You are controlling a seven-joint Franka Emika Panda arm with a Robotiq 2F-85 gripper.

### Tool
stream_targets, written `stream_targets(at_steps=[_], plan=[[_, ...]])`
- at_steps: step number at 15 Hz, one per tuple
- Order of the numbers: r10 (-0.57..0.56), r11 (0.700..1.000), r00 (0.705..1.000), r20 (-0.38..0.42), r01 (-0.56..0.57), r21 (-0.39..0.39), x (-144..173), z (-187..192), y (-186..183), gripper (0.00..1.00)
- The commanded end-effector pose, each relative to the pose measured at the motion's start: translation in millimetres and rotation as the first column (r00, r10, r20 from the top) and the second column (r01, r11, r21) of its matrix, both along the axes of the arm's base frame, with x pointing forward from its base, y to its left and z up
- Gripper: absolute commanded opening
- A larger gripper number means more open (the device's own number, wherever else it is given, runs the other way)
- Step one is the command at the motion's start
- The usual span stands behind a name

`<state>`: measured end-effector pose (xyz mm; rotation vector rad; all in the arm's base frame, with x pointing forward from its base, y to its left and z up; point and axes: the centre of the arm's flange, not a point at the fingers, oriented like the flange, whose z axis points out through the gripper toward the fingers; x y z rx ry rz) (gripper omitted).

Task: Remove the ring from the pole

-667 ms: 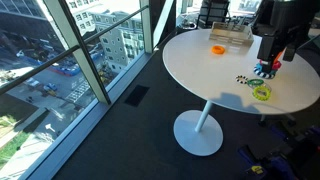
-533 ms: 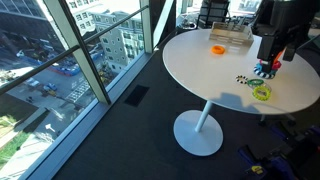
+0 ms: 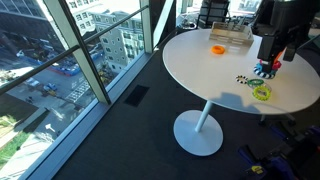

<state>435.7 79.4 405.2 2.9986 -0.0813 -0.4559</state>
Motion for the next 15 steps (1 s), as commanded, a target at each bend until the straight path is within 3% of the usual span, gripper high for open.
stream_targets(at_steps=[1,8,15], plan=[[-0.02,1.0,0.999,0.029,0.02,-0.011,3.1,11.2,-7.5,1.0],[-0.09,0.995,0.992,0.093,0.093,-0.032,10.0,20.0,-43.5,1.0],[-0.22,0.974,0.951,0.216,0.224,0.006,17.5,18.5,-96.7,1.0]])
